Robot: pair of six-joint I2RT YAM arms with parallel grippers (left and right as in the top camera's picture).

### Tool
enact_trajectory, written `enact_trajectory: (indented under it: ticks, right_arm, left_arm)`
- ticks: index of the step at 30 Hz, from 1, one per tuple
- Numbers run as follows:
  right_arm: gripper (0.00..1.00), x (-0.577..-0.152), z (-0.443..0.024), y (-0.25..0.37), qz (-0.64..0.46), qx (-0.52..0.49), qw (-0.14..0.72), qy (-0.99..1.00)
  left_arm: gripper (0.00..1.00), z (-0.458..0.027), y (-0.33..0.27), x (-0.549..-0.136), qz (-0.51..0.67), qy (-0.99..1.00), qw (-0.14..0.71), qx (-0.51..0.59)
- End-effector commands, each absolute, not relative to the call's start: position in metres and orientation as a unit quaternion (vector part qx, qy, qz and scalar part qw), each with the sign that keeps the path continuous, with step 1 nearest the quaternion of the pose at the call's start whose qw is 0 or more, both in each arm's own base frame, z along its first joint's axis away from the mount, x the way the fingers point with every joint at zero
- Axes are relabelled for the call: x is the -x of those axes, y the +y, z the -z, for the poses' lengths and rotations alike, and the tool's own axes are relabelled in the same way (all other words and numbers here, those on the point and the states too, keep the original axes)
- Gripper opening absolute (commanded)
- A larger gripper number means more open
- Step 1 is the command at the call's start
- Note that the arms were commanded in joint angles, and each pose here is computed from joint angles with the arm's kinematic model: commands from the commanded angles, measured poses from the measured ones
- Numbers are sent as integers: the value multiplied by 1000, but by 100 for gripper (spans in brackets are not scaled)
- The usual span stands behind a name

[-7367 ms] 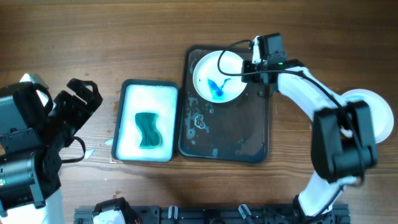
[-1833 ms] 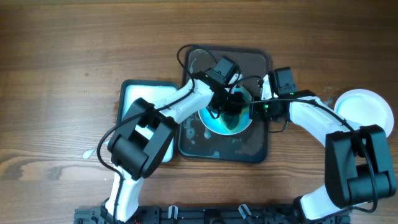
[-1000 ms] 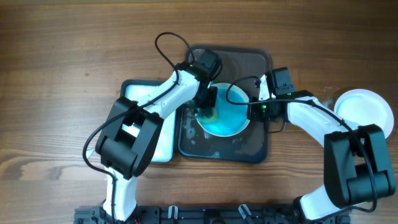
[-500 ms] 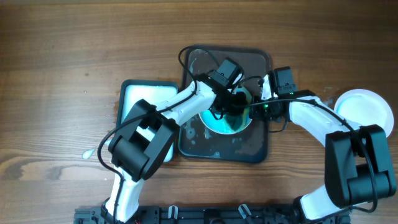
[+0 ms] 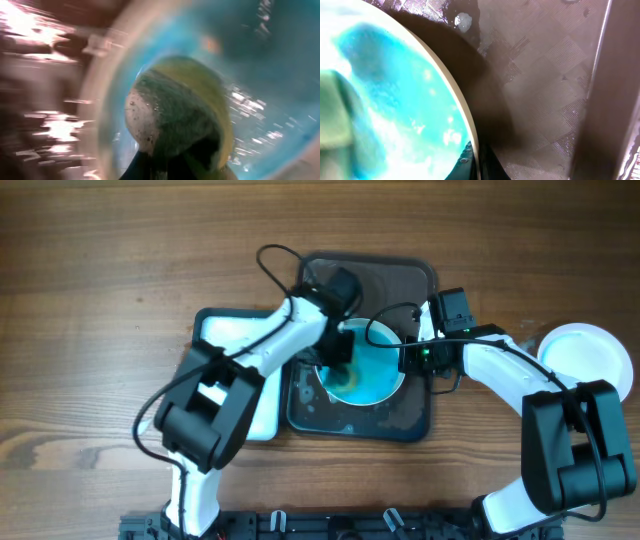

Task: Clean dirty plates on tray and stack at the side
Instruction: 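Return the sponge to the basin with the left gripper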

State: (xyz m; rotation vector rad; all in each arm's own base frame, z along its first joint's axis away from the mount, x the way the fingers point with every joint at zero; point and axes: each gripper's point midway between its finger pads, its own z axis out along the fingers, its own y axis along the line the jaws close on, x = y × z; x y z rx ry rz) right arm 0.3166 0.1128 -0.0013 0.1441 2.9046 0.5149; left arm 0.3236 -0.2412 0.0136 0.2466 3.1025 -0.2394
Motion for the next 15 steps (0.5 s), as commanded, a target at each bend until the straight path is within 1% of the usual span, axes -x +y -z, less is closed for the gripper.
enact_trajectory:
  ticks: [1,3,5,8,10,12,13,15]
  right_arm:
    - [4,-302,22,98,-133,-51,68,987]
    - [4,-302,22,98,-133,-51,68,987]
    - [4,-302,22,98,-133,-51,68,987]
    - [5,-302,22,98,-133,-51,68,987]
    - [4,-302,22,98,-133,-50,69,987]
    - [4,-304,22,99,-134,-43,75,987]
    - [4,-307,20,101,-139,-24,81,987]
    - [4,-313,16,110,-162,11,99,982]
  left_arm:
    - [4,-37,-210,-346,39,995,65,-65]
    - [4,-46,-217,-340,65,994,57,-67]
    - [4,-75,-228,-329,117,989,55,-70]
    - [4,-127,-218,-330,147,982,104,-56]
    - [4,-171,-192,-331,158,975,151,-31]
    - [4,-196,-156,-331,145,973,181,7]
    - [4,-200,-131,-332,120,974,188,46]
    - [4,-191,-85,-330,59,973,180,135]
